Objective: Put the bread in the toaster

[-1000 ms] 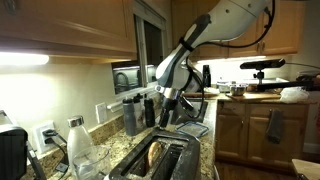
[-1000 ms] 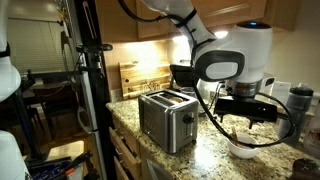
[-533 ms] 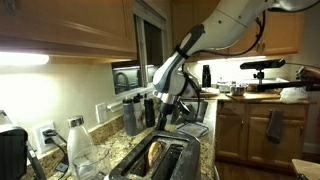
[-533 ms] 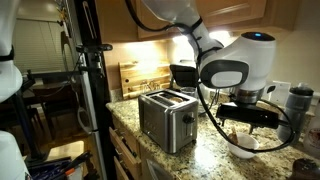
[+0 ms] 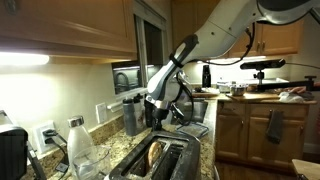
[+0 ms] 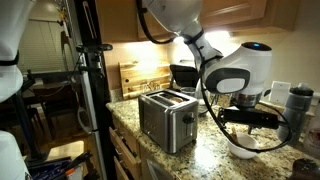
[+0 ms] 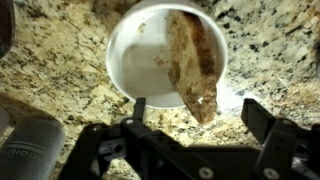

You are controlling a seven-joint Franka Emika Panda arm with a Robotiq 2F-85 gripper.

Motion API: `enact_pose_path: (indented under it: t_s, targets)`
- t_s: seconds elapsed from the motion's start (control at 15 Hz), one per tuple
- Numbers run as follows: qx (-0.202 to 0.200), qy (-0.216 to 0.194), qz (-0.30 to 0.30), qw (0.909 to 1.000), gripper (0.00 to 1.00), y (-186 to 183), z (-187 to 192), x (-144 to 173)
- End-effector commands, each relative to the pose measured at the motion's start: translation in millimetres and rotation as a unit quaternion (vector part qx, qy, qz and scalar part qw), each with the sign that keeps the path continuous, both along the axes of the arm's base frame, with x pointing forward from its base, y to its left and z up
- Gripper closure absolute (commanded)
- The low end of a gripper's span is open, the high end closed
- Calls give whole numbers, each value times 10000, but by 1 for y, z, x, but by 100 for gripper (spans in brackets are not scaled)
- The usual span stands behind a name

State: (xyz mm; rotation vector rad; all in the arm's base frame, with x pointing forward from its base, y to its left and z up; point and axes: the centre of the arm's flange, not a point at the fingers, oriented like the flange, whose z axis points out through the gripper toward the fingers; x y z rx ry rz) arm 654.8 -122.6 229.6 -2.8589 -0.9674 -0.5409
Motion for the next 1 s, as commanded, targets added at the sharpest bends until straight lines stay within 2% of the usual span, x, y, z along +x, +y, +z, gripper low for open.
enact_pose_path:
  t_s: [0.0, 0.33, 0.6, 0.8, 0.93]
  targets:
    - [8, 25, 66, 10000, 30, -1, -1, 9]
    - [-51, 4, 98, 9999, 64, 1, -2, 14]
    - [-189, -108, -293, 9993, 90, -2, 18, 17]
    - [-259, -144, -544, 9981, 94, -5, 27, 23]
    - [-283, -138, -669, 9973, 91, -7, 30, 24]
